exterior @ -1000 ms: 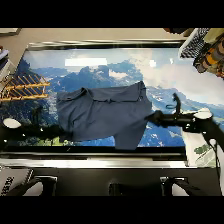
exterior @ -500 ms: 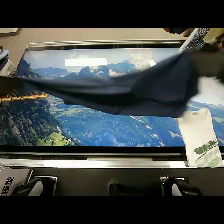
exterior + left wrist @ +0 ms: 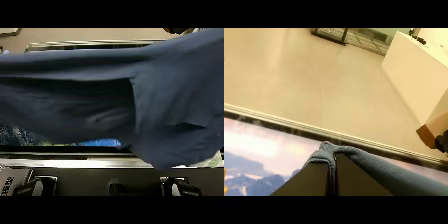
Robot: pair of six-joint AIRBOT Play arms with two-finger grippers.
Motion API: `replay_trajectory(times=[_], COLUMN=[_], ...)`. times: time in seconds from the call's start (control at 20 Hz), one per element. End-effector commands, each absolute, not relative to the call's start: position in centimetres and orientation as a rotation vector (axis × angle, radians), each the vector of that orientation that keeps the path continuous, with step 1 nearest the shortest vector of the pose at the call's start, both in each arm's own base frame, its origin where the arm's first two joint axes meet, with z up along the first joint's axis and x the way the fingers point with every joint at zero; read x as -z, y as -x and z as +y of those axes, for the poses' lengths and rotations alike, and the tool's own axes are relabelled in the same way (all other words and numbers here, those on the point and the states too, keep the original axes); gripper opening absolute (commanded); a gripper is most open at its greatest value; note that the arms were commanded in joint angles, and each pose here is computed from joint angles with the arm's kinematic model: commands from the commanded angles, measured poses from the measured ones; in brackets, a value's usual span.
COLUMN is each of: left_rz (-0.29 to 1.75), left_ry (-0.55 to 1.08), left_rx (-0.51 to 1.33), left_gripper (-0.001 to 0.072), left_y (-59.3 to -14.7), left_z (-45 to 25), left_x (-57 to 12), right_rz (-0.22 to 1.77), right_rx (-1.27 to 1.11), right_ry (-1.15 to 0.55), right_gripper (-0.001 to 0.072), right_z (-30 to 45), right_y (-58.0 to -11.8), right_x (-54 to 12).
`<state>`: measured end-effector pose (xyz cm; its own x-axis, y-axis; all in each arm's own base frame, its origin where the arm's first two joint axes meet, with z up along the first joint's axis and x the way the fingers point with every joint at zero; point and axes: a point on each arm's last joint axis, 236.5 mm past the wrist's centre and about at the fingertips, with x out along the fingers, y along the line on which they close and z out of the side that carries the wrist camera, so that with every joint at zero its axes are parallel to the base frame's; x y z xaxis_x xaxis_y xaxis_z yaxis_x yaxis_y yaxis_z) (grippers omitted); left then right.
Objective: Fold the clothes and pants, and hang the long-sleeved shirts on hangers.
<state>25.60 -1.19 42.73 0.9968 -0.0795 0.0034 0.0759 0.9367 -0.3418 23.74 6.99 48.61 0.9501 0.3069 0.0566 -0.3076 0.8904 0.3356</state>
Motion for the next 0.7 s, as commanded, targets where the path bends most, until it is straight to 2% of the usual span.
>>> replay_trajectory(times=[0.0,0.1,0.25,0.35,0.5,0.65], left_rz=[0.117,0.282,0.593,0.761,0.860,0.850], left_ry=[0.389,0.382,0.378,0.378,0.408,0.496], left_rx=[0.036,0.041,0.092,0.115,0.080,0.064], left_gripper=[0.0013,0.0014,0.0014,0.0014,0.0014,0.0014], left_y=[-29.7,-34.6,-41.6,-45.2,-49.5,-52.5], left_z=[0.8,1.5,0.4,-0.7,-1.5,-2.8], left_x=[-39.0,-32.9,-20.2,-11.9,-2.6,0.9], right_rz=[0.209,0.402,0.713,0.872,1.004,0.995], right_rx=[-0.295,-0.294,-0.304,-0.337,-0.309,-0.225], right_ry=[-0.398,-0.452,-0.512,-0.479,-0.522,-0.621], right_gripper=[0.0031,0.0031,0.0031,0.0031,0.0031,0.0031], right_z=[6.0,5.5,5.8,7.3,9.2,9.5], right_y=[-29.5,-34.9,-42.5,-47.0,-53.0,-57.2], right_x=[-43.5,-37.9,-26.9,-18.7,-6.9,0.4])
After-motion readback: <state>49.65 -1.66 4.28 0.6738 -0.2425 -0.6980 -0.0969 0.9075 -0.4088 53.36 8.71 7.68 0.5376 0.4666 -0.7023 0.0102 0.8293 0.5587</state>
